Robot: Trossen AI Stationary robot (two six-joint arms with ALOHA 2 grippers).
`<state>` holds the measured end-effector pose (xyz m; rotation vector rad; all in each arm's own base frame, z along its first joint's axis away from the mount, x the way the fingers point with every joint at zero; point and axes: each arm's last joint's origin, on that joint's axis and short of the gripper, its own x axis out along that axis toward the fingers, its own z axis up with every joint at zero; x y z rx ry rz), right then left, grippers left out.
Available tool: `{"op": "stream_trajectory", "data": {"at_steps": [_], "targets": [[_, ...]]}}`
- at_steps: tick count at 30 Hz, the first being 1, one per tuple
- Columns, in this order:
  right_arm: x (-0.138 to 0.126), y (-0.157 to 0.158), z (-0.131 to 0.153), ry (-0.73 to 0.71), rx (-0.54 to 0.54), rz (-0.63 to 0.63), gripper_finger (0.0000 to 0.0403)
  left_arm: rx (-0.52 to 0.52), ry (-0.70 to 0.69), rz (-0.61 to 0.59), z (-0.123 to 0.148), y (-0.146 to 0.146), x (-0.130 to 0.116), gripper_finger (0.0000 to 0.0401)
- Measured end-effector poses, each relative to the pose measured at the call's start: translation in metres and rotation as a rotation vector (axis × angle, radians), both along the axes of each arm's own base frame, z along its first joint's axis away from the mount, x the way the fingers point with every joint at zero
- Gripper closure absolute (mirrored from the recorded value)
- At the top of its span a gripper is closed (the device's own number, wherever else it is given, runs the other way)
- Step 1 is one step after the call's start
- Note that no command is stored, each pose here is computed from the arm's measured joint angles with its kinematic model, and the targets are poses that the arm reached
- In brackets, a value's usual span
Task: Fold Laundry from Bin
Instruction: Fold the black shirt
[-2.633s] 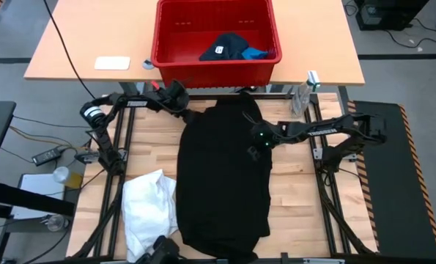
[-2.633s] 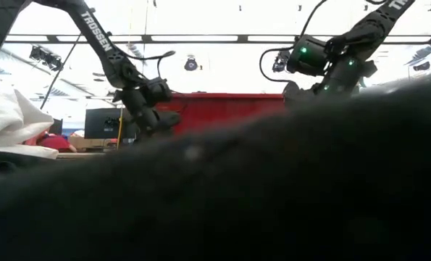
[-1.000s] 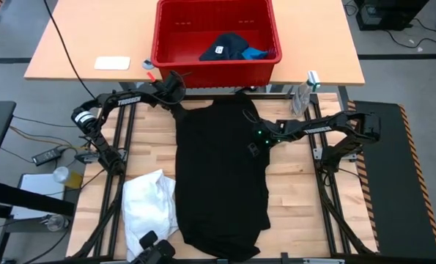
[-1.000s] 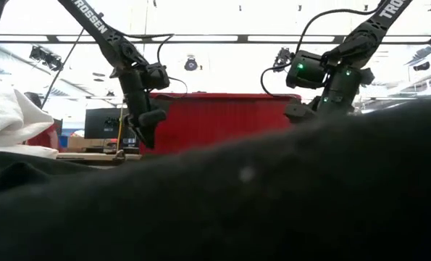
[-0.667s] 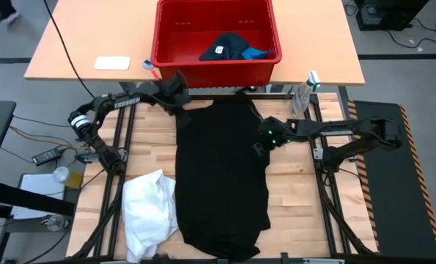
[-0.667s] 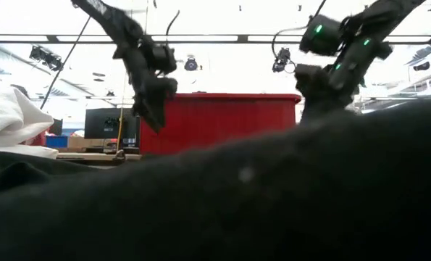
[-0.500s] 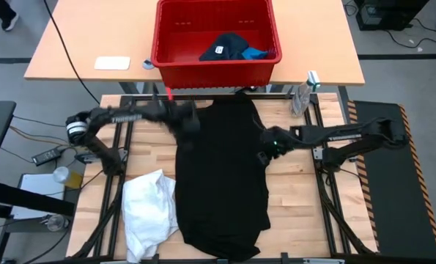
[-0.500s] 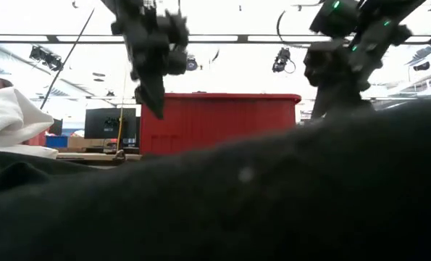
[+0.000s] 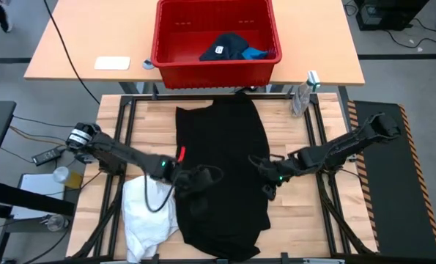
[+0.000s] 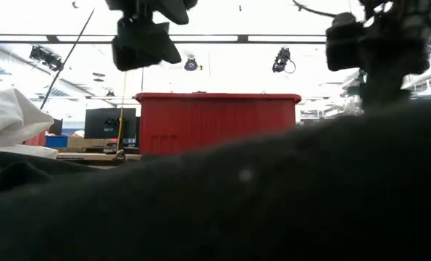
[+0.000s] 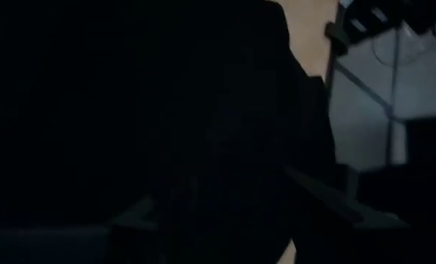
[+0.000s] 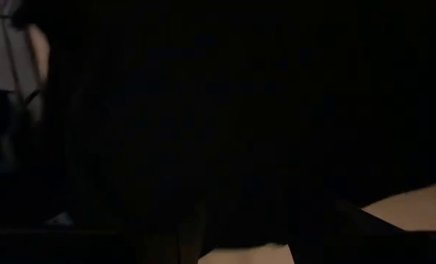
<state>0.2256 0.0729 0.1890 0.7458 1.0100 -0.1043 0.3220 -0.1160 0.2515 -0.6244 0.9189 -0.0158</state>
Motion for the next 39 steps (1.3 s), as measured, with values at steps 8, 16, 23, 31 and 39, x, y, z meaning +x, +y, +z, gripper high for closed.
{"op": "stream_trajectory", "data": {"at_steps": [8, 16, 23, 31, 39], "targets": [[-0.018, 0.047, -0.007, 0.122, 0.155, -0.061, 0.0236, 0.232, -0.098, 0.125, 0.0, -0.046, -0.023, 0.0209], [-0.05, 0.092, -0.011, 0.227, 0.271, -0.243, 0.0236, 0.086, -0.096, 0.183, -0.001, -0.081, -0.041, 0.0209], [-0.047, 0.112, -0.025, 0.194, 0.285, -0.228, 0.0233, 0.124, -0.126, 0.202, -0.003, -0.09, -0.046, 0.0209], [-0.032, 0.13, -0.058, 0.172, 0.328, -0.313, 0.0233, 0.118, -0.129, 0.206, -0.003, -0.09, -0.046, 0.0209], [-0.034, 0.127, -0.065, 0.153, 0.241, -0.353, 0.0234, 0.117, -0.131, 0.205, -0.003, -0.09, -0.046, 0.0209]]}}
